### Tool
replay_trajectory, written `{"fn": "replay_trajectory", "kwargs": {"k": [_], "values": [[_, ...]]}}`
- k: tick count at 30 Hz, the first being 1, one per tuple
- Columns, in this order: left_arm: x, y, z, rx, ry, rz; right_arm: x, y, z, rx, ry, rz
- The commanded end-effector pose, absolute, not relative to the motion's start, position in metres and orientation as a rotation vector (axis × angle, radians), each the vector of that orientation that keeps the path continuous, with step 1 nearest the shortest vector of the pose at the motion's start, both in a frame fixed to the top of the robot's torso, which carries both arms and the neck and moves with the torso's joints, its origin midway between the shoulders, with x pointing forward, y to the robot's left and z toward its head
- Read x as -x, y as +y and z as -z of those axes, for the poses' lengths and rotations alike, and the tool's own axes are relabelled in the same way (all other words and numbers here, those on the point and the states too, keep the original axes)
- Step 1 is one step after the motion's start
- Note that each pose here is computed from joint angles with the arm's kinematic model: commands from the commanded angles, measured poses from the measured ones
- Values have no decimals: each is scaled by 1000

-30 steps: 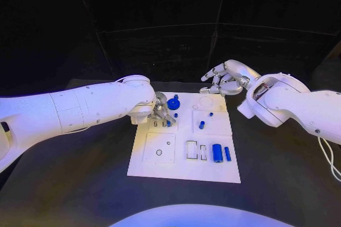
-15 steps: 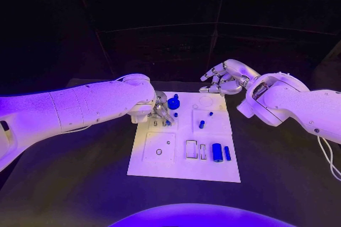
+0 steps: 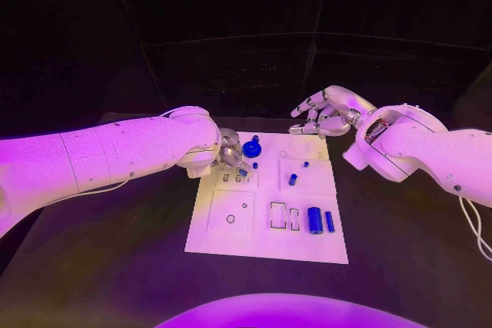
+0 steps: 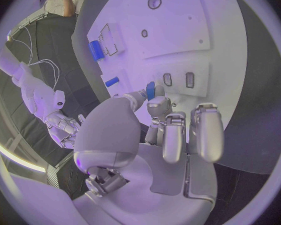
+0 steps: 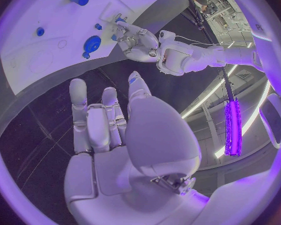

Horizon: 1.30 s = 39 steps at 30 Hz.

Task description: Assemble the parts on the task board

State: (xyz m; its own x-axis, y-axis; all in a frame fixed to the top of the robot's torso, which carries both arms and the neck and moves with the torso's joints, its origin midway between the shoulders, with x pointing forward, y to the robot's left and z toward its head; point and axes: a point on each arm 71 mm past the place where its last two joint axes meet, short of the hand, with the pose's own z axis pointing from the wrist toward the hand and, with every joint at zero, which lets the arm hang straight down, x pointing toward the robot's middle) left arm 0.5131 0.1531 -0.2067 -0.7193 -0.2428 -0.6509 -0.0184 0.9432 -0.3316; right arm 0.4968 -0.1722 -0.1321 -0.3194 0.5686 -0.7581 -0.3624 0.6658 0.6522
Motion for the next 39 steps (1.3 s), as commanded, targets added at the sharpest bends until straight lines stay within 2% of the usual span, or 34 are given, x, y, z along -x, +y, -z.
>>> {"fn": "replay_trajectory", "kwargs": {"k": [1, 9, 21, 39], "values": [[-513, 156, 203, 231, 2303, 435, -497, -171, 131, -167, 1658, -944], [-507, 162, 202, 267, 2263, 458, -498, -172, 132, -164, 1660, -943], [-503, 166, 210, 273, 2208, 447, -499, -174, 132, -167, 1655, -939], [-501, 165, 221, 228, 2245, 362, -500, -172, 132, -166, 1657, -942]]}}
